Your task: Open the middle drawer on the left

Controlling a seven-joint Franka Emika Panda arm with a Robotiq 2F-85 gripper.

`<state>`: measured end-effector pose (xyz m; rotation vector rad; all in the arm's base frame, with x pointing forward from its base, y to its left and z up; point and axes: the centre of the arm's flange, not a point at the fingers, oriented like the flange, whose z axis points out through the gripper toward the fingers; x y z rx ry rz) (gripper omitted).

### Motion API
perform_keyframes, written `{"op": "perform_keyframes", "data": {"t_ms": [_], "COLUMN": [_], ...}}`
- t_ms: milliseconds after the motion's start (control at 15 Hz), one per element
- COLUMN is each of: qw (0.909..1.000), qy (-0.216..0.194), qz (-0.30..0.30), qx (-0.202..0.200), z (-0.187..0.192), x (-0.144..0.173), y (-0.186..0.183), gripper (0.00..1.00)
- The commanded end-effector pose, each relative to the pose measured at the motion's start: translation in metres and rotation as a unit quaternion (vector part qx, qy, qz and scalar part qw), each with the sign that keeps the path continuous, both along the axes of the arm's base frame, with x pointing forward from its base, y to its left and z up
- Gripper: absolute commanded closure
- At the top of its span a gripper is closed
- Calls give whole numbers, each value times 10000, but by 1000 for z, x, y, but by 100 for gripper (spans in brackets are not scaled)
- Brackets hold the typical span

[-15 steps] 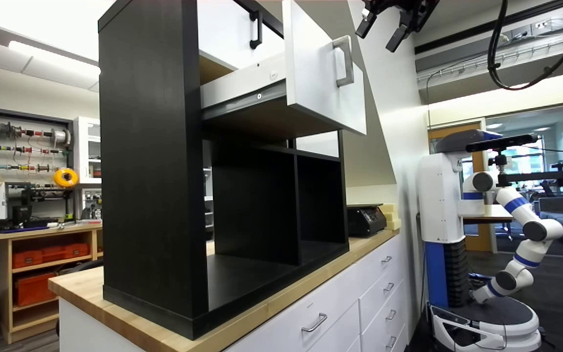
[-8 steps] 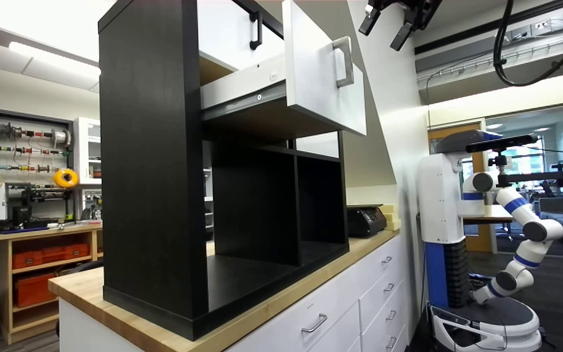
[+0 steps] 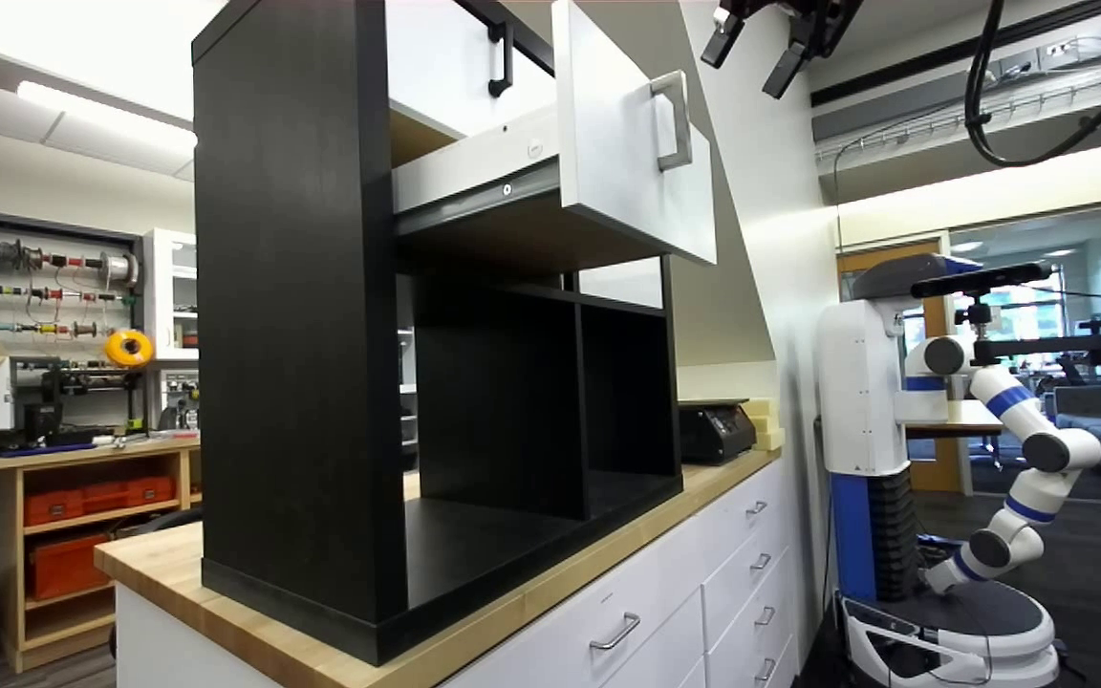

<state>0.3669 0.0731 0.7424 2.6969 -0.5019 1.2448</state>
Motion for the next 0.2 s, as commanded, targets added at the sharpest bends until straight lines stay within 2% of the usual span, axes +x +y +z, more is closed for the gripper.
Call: {"op": "perform_keyframes", "data": {"t_ms": [0,133], "qw": [10000,10000], "qy": [0,0], "qz": [0,1], "qx": [0,0], "z": [0,0], "x": [0,0], "y": [0,0], "gripper": [0,0]}}
